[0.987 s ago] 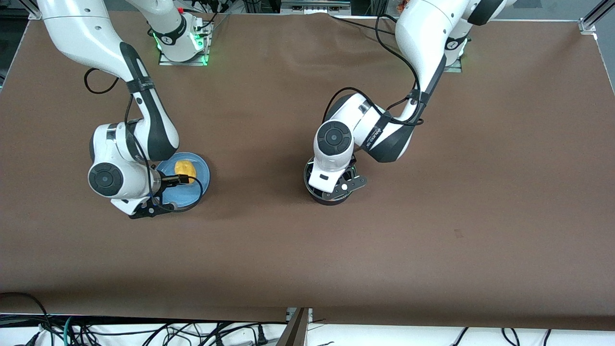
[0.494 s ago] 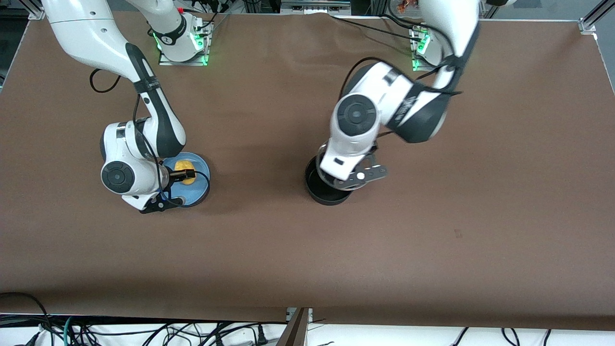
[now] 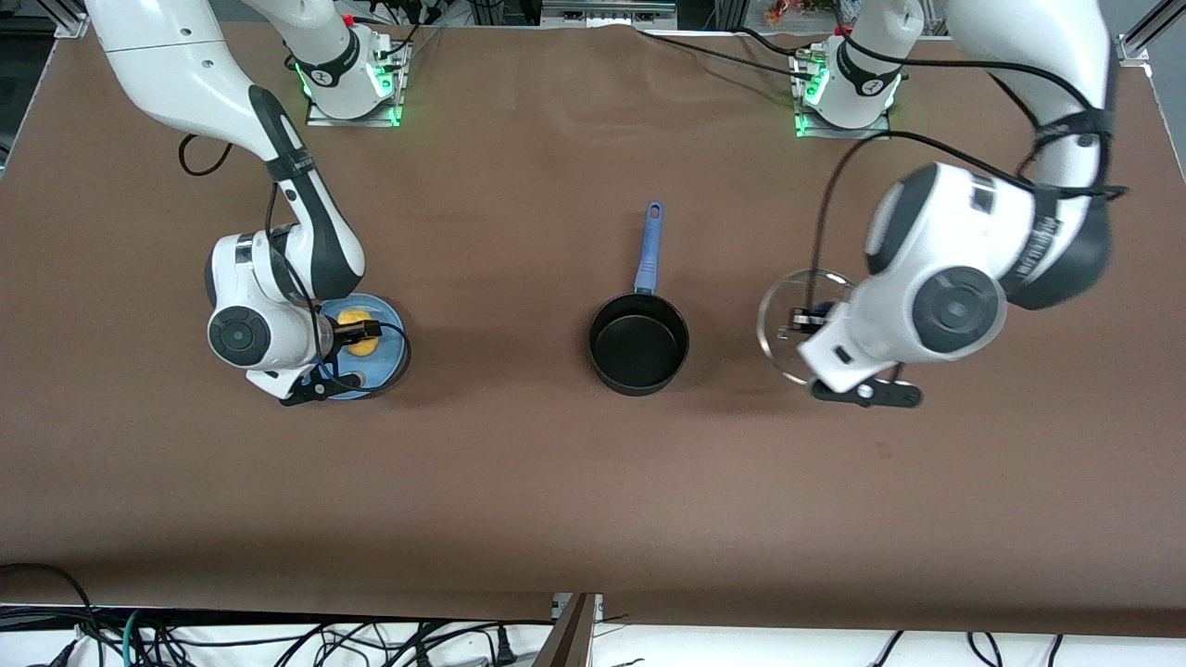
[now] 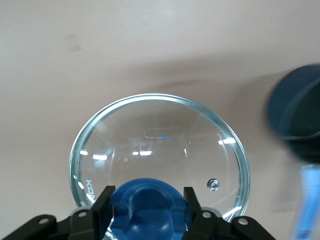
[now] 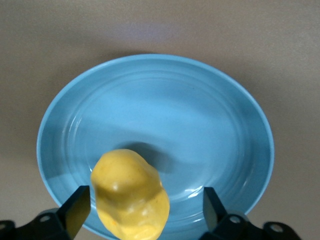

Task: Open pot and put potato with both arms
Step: 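Lift the glass lid with the left gripper while the right gripper grasps the potato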

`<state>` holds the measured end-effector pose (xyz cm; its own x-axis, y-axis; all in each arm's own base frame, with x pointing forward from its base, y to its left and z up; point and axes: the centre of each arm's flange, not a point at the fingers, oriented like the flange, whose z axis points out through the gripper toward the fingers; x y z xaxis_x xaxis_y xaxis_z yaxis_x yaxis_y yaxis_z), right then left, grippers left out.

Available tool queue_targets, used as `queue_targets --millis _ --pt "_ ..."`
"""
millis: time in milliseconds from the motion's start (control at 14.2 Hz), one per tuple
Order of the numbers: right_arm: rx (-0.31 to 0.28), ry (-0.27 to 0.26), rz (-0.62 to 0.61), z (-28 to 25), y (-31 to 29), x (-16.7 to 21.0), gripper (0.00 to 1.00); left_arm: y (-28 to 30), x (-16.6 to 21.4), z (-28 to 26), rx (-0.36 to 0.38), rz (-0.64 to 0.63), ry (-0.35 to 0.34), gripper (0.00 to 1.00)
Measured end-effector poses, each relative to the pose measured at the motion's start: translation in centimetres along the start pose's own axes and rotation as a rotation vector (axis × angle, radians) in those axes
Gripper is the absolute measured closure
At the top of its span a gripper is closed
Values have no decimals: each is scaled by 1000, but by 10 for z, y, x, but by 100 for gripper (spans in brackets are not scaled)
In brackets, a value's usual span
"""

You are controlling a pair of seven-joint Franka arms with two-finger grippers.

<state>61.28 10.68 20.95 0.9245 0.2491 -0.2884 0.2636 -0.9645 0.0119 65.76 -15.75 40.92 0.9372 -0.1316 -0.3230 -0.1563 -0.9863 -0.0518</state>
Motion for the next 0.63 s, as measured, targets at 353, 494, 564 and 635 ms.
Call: queue_targets --millis 353,494,564,635 --pt "0 5 0 -1 0 0 28 -72 21 84 35 104 52 40" --pt "0 7 0 0 0 0 29 -84 25 129 30 135 89 40" --pt "0 8 0 0 0 0 29 -87 24 151 27 139 106 40" --pt "0 9 0 1 0 0 29 -87 22 172 24 142 127 40"
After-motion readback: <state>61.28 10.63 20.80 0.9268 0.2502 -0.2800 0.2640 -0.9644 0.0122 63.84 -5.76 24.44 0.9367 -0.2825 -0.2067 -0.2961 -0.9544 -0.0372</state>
